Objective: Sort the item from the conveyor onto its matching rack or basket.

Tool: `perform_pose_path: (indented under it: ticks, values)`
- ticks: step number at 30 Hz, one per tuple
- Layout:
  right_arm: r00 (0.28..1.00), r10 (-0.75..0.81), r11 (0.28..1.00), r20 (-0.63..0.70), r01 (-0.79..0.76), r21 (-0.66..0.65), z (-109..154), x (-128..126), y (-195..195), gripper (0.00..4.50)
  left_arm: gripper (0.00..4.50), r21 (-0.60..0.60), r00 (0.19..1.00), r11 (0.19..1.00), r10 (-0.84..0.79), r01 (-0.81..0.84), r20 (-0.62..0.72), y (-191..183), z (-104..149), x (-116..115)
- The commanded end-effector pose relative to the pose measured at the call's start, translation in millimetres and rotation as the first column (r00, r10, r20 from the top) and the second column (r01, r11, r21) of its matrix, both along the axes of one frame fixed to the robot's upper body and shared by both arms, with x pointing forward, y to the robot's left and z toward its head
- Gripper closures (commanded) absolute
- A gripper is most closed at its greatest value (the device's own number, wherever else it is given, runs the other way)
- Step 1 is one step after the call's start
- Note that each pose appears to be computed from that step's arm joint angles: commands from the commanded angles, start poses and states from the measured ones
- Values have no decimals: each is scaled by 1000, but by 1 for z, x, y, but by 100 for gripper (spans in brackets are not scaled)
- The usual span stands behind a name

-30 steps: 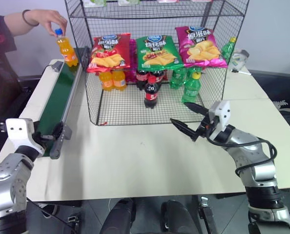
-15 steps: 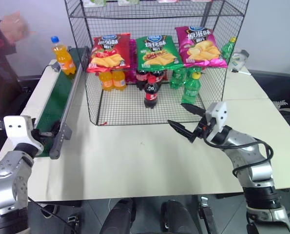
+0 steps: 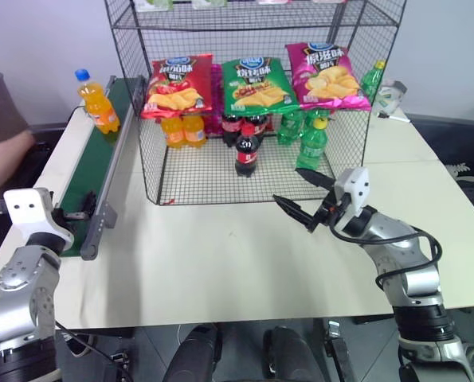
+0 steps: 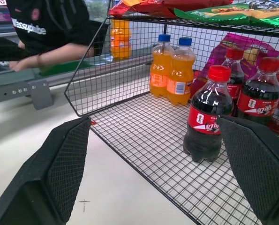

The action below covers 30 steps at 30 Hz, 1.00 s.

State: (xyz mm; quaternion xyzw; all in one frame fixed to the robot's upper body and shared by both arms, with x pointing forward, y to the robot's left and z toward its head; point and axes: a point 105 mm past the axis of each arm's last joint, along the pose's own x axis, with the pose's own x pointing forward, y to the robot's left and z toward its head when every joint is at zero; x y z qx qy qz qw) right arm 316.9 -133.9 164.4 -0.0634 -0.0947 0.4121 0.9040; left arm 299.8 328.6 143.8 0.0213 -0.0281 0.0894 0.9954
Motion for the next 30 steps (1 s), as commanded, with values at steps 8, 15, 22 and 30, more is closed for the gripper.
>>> perform_pose_path:
  ticks: [8, 15, 22, 30]
  values:
    - [998, 68, 997, 16, -69, 26, 14, -8, 13, 0, 6, 46, 995, 997, 54, -59, 85, 7, 20, 4]
    - [983, 181, 983, -34, -180, 41, 14, -24, 26, 0, 6, 45, 990, 996, 70, -76, 122, 9, 24, 5]
    - [979, 200, 979, -41, -199, 41, 14, -27, 35, 0, 6, 42, 986, 995, 86, -92, 140, 13, 25, 4]
    - [980, 194, 981, -33, -193, 37, 21, -25, 35, 0, 6, 42, 984, 995, 86, -94, 154, 16, 27, 4]
